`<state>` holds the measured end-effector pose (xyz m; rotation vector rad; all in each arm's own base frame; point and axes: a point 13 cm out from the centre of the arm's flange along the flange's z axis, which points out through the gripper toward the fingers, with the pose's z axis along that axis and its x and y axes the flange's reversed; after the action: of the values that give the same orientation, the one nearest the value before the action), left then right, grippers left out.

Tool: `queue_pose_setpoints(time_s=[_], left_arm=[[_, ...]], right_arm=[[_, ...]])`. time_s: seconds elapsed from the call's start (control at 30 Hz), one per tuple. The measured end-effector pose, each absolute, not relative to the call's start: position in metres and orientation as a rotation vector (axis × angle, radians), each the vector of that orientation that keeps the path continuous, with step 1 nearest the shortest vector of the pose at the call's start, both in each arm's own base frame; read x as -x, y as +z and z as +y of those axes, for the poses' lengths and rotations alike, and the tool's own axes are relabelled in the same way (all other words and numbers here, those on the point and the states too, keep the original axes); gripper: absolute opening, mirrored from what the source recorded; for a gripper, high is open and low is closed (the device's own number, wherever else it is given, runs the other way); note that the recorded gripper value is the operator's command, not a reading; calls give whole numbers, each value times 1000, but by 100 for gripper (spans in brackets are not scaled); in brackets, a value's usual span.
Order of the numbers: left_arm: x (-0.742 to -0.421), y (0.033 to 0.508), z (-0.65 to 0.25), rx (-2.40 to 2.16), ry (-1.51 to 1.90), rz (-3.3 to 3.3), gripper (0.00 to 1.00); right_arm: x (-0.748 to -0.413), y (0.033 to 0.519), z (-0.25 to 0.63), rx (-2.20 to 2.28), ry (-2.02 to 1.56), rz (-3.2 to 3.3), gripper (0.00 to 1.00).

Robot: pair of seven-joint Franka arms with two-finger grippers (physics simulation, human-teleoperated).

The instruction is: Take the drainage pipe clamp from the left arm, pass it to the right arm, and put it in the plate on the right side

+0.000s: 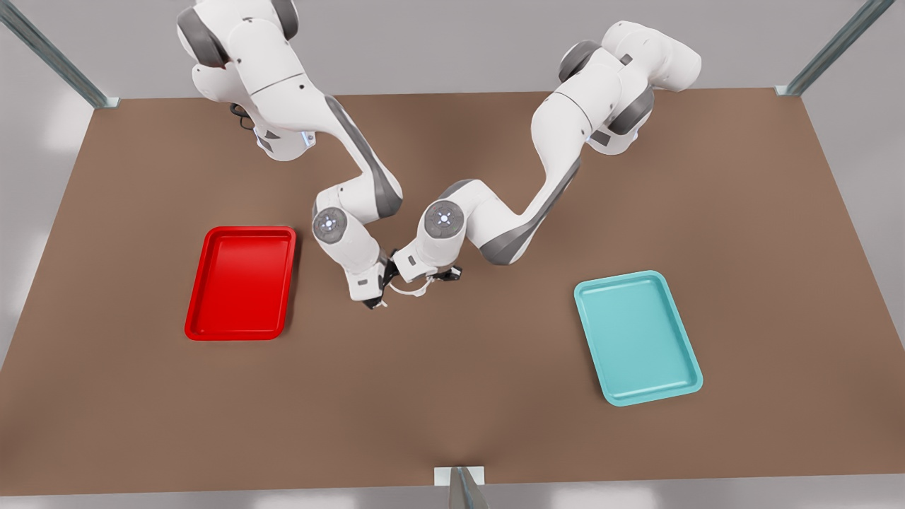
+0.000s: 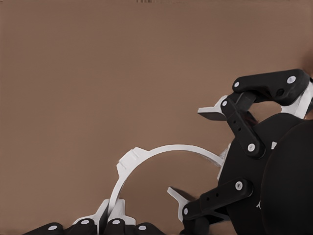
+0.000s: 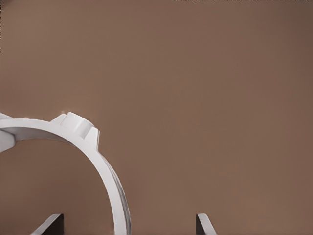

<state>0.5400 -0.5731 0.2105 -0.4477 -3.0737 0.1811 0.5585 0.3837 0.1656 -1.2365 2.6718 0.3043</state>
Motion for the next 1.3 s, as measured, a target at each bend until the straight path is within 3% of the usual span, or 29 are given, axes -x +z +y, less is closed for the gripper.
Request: queue_pose_setpoints(time_s=[0.13,0.17,0.23,0.27,0.3,0.33,0.37,0.53,0.6,0.8,0.87,0.9,0.93,0.97,1.03,1.17,1.3], left_arm=[[-539,210,-575,424,184,-3078,21],[-539,210,-575,418,184,-3078,21],[-539,209,-576,407,184,-3079,21],[-539,209,-576,402,184,-3080,21],[-539,208,-576,397,184,-3080,21],[-539,208,-576,392,184,-3080,21],[-539,208,-576,388,186,-3080,100],[-544,217,-584,374,289,-3074,100],[-560,234,-564,343,295,-3081,100],[-668,327,-333,-49,150,-3089,100],[-685,369,-224,-227,86,-3071,100],[-678,391,-188,-278,51,-3054,100],[-653,409,-159,-299,-30,-3023,100],[-620,416,-137,-299,-107,-2982,100],[-591,421,-119,-280,-129,-2929,100],[-566,419,-143,-137,-69,-2868,100],[-558,419,-145,-63,-32,-2835,100]], right_arm=[[-565,166,390,1269,295,2634,99],[-567,165,392,1276,292,2627,95],[-568,164,396,1294,289,2613,70],[-568,164,398,1303,288,2606,39],[-569,164,400,1311,287,2599,24],[-570,164,401,1317,286,2593,21],[-572,165,402,1322,286,2586,21],[-577,173,406,1345,287,2556,21],[-577,174,406,1347,293,2552,21],[-583,172,386,1319,298,2574,21],[-600,183,338,1232,298,2617,21],[-607,190,314,1191,295,2635,21],[-614,199,286,1153,284,2650,21],[-621,208,253,1107,267,2668,21],[-635,229,175,1009,206,2710,21],[-634,224,4,829,100,2850,21],[-595,196,-79,796,88,2954,21]])
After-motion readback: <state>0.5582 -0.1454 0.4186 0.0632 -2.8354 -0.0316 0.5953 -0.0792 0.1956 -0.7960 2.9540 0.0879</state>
